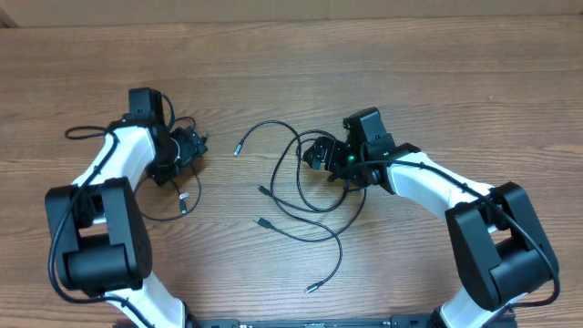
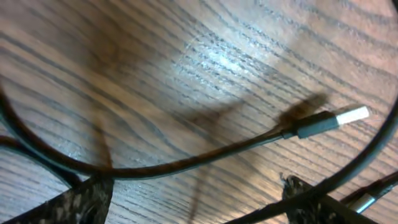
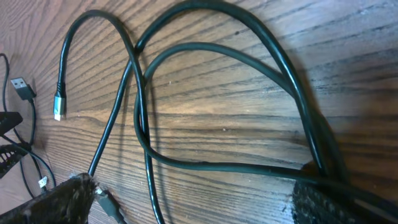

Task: Untangle cables

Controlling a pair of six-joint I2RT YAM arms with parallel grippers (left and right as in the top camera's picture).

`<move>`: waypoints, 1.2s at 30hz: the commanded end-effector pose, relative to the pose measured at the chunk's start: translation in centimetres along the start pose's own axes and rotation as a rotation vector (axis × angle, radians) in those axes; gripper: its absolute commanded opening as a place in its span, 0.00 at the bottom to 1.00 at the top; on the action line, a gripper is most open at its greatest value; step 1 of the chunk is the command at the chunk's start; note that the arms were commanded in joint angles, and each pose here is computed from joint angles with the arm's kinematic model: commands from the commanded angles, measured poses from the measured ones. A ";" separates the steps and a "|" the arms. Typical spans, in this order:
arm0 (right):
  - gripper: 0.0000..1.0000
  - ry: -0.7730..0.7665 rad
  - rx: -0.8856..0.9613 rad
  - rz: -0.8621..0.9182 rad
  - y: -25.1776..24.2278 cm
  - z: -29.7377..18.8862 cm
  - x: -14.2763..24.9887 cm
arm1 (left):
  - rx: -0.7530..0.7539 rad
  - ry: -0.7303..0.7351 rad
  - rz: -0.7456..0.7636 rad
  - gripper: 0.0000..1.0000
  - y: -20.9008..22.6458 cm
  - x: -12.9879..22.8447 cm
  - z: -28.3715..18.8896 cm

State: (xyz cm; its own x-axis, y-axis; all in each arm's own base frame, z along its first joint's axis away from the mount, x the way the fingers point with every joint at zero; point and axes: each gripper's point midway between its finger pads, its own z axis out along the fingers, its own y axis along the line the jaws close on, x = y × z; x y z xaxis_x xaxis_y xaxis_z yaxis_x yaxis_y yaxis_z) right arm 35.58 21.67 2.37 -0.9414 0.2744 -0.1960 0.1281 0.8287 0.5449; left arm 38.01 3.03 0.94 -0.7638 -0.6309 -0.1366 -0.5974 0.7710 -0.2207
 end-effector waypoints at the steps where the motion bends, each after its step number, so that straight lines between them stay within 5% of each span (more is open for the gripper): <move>1: 1.00 0.010 0.059 0.018 -1.9 0.8 0.6 | -0.037 0.046 -0.119 0.89 1.9 1.9 2.1; 8: 1.00 0.011 0.060 0.019 -2.0 0.8 0.7 | -0.021 0.052 -0.126 0.88 1.7 1.8 2.0; 10: 1.00 0.011 0.060 0.019 -2.0 0.8 0.7 | -0.007 0.065 -0.127 1.00 1.3 1.9 1.7; 14: 1.00 0.011 0.060 0.019 -2.0 0.8 0.7 | -0.076 0.005 -0.111 0.99 1.7 0.3 -1.1; 21: 1.00 0.011 0.060 0.019 -2.0 0.8 0.7 | -0.243 -0.086 -0.355 0.99 4.7 0.2 -2.8; 36: 1.00 0.011 0.060 0.019 -2.0 0.8 0.7 | -0.308 -0.094 -0.441 0.99 6.3 0.7 0.2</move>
State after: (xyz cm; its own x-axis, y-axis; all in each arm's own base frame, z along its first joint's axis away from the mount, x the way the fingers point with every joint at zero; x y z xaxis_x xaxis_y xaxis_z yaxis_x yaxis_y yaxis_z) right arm 35.60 21.67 2.38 -0.9412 0.2746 -0.1968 0.1278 0.8286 0.5450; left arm 34.91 7.17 1.11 -0.4524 -0.8710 -0.1912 -0.8830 0.4676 -0.0405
